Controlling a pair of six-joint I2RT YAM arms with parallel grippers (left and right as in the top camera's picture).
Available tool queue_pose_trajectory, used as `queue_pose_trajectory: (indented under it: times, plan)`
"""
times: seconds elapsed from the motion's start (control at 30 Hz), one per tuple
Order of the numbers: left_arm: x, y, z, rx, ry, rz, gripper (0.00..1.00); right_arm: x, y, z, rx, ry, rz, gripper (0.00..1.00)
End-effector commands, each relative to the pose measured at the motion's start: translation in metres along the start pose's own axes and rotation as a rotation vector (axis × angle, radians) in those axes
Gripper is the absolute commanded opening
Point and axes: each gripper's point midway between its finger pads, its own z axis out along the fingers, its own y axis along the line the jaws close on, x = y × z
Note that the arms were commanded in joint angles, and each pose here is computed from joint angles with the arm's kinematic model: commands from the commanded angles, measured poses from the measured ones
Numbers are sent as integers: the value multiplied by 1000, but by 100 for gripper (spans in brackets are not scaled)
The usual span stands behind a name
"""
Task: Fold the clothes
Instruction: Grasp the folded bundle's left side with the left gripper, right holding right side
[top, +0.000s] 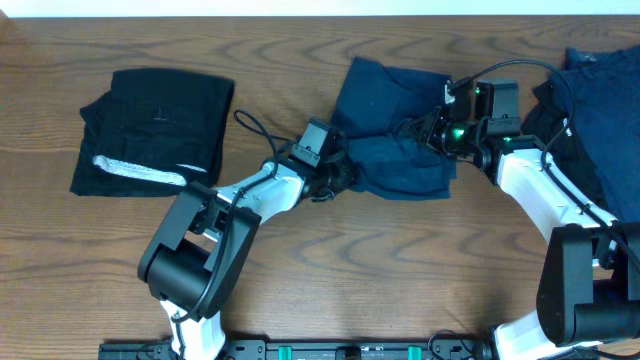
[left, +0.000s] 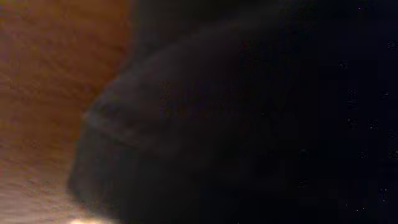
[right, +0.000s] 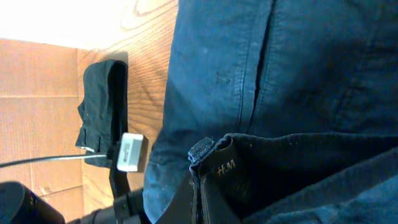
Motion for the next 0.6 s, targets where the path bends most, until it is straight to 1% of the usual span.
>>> queue_pose_trajectory:
  times: [0.0,0.13,0.2,0.3,0.4,0.57]
  plan:
    - [-27,25,1,-84,-104,-47,6,-2,25,-9,-56,-7,-103,1]
    - [-40,36,-4,-109,-140,-66,6,-5,36,-18,-69,-32,-192,1]
    - [-48,41,-7,-115,-151,-49,6,-6,42,-23,-76,-45,-235,1]
    - [-61,51,-12,-140,-190,-42,6,-7,46,-28,-73,-58,-258,1]
    - [-74,59,-17,-148,-215,-53,6,-6,38,-30,-28,-59,-263,1]
    - [-86,67,-23,-149,-237,-83,6,12,17,-29,57,12,-258,1]
